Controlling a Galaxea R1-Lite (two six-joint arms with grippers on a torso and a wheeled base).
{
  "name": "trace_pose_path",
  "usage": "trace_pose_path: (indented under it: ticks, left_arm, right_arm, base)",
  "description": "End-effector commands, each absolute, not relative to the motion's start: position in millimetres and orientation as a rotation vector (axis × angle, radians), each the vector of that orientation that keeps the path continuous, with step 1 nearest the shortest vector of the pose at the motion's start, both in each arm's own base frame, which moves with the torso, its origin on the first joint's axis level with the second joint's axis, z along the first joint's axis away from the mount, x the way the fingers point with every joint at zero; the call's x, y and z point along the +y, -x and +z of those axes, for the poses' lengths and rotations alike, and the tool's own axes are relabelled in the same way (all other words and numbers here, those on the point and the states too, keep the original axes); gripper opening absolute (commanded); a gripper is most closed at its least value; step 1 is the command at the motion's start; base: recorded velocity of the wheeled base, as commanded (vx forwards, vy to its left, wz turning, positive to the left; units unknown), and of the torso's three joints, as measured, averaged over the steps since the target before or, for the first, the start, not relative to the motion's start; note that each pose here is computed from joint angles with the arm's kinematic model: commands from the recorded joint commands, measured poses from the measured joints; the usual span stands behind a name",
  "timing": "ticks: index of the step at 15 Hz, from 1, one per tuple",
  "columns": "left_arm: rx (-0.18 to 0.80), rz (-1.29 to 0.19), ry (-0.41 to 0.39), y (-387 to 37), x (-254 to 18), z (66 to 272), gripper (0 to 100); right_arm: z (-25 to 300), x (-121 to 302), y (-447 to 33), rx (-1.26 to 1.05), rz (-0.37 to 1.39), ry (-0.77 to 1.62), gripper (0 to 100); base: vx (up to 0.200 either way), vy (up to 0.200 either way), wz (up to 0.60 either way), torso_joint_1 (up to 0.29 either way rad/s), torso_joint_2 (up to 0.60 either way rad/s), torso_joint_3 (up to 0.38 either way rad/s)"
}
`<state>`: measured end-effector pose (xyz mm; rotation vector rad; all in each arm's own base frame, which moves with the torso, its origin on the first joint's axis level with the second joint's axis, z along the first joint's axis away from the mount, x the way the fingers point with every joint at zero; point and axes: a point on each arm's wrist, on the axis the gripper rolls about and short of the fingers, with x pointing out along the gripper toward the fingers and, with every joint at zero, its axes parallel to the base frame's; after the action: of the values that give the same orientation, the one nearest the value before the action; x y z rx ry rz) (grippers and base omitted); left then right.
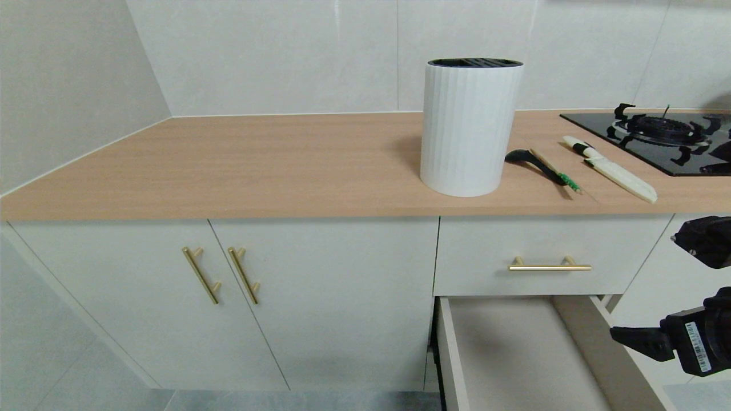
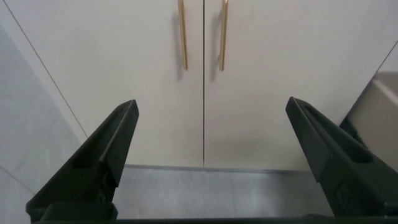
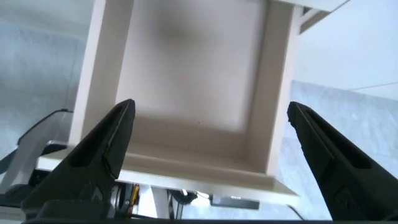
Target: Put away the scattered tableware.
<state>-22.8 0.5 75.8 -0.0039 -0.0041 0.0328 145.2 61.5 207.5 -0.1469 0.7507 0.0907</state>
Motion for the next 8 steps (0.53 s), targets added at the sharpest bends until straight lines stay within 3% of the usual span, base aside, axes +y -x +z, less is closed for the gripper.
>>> trace_pose_path:
  ticks: [1, 6, 8]
  left_arm:
    - [-0.005, 0.034, 0.003, 22.8, 0.6, 76.0, 100]
    - [-0.005, 0.035, 0.003, 22.8, 0.6, 76.0, 100]
    - [-0.005, 0.034, 0.005, 22.8, 0.6, 76.0, 100]
  right_arm:
    - [206.5, 61.9, -145.8, 0.755, 0.091, 0.149, 100]
    - [208.3, 63.3, -148.9, 0.726, 0.097, 0.146, 100]
    - [226.7, 68.0, -164.6, 0.625, 0.108, 0.152, 100]
  base:
    - [0.0, 0.0, 0.0, 0.163, -0.47, -0.295]
    - [0.0, 0.0, 0.0, 0.18, -0.47, -0.291]
    - [0.0, 0.0, 0.0, 0.076, -0.19, -0.115]
